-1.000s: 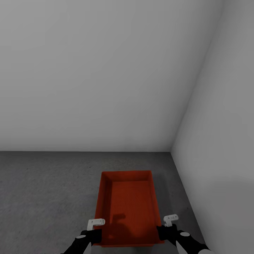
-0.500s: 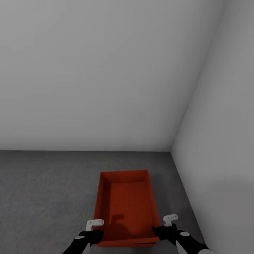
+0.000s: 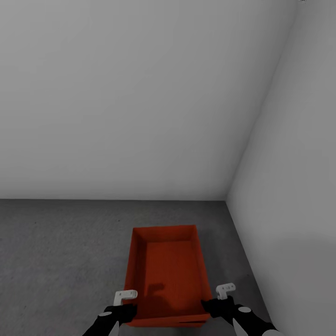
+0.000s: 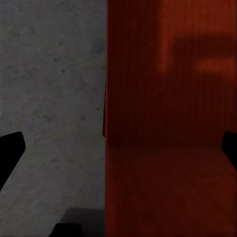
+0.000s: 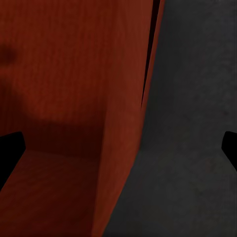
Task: Move the two storage containers from the living room to the garage. In the garage, place one container on the floor and stack the other container on top of it (either order is fine).
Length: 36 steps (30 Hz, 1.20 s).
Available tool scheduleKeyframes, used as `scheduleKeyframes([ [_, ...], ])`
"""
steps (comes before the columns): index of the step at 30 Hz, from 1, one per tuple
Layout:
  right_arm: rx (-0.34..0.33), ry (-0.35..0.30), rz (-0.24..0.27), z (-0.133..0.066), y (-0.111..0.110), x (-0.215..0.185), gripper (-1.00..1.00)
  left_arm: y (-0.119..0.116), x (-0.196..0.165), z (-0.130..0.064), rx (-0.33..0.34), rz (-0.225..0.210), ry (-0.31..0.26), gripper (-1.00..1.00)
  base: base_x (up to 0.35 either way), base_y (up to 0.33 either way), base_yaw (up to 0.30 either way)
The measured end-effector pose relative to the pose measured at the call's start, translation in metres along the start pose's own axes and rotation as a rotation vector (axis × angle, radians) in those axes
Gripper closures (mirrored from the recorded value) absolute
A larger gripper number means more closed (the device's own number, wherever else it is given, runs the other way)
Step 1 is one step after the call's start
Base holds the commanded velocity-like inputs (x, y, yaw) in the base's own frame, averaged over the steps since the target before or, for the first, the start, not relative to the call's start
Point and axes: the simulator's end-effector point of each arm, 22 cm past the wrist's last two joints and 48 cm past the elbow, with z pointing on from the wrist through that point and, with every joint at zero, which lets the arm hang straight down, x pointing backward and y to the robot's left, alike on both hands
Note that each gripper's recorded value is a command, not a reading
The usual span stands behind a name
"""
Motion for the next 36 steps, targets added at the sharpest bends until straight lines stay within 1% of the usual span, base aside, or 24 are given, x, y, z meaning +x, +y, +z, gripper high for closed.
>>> scheduleKeyframes([
  [22,0.000,0.001,0.000,-0.034,0.006,-0.021,-1.00,-0.003,-0.017,-0.036,0.001,0.000,0.004,-1.00,0.000,0.000,0.000],
  [31,0.001,0.001,0.001,-0.047,0.008,-0.029,-1.00,-0.007,-0.024,-0.051,0.006,-0.001,0.003,-1.00,-0.002,0.000,0.000],
  [36,0.001,0.001,0.002,-0.054,0.010,-0.033,-1.00,-0.008,-0.029,-0.059,0.006,-0.001,0.000,-1.00,-0.168,0.000,0.000],
])
